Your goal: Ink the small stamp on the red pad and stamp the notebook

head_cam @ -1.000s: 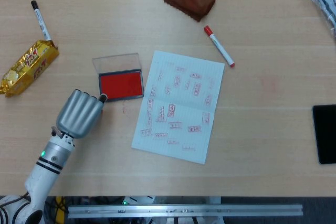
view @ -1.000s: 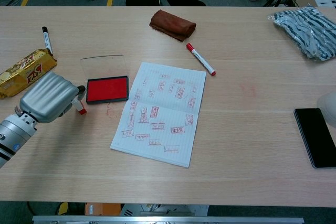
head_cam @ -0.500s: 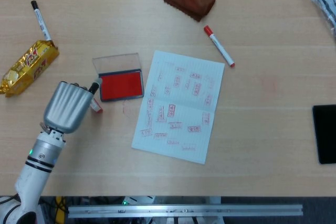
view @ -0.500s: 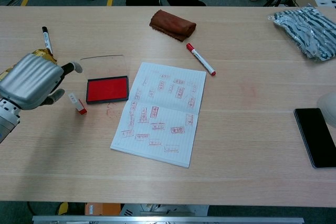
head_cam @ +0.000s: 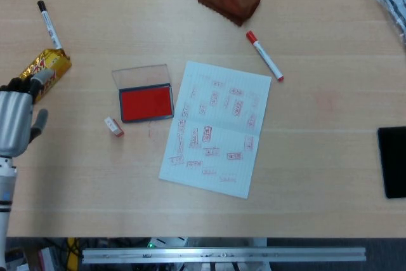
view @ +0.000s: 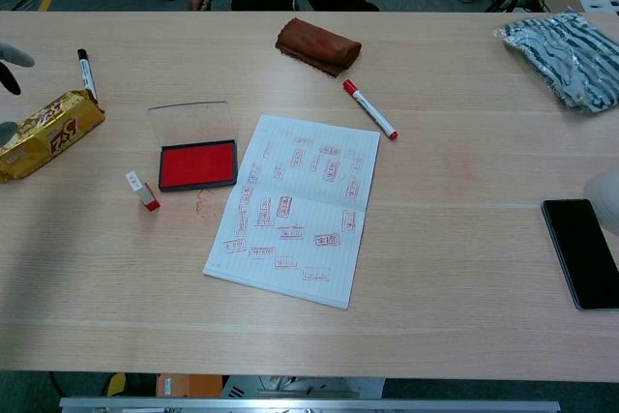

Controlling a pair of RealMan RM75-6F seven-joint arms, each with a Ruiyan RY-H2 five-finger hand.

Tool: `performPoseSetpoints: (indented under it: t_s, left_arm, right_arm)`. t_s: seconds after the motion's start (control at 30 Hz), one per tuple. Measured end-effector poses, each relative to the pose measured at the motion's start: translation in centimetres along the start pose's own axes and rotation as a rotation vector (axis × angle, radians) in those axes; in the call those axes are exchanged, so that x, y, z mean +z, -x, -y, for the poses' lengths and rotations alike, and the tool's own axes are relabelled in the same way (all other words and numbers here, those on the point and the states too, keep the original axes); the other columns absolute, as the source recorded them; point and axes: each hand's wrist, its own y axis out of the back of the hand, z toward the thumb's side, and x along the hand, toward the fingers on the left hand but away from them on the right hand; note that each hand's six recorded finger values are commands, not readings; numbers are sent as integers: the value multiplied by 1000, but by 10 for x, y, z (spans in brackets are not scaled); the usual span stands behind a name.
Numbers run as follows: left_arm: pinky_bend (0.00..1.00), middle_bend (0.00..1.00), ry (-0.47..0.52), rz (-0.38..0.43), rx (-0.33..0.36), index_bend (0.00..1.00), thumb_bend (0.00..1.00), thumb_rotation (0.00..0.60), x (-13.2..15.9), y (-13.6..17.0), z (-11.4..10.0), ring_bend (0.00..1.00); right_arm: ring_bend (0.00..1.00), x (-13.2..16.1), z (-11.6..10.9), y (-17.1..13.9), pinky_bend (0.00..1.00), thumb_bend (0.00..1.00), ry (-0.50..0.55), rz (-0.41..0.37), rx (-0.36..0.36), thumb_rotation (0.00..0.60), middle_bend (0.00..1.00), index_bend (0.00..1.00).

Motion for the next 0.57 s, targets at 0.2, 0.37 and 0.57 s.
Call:
performPoseSetpoints:
  t_s: [0.2,0.37,0.57]
  left_arm:
    - [606,401,3,-59,8,289,289,600,-19,29,-4,404]
    - [605,404,0,-72,24,303,289,600,-25,48,-9,408]
    - [605,406,1,-86,31,315,289,600,-29,59,-13,409]
  right_arm:
    - [317,8,0,1,463,160,-1,-21,-2,600,400,331]
    - [317,13,1,-1,463,161,-3,-34,0,600,400,331]
    - [317,25,11,-1,463,161,-10,-90,34,600,400,331]
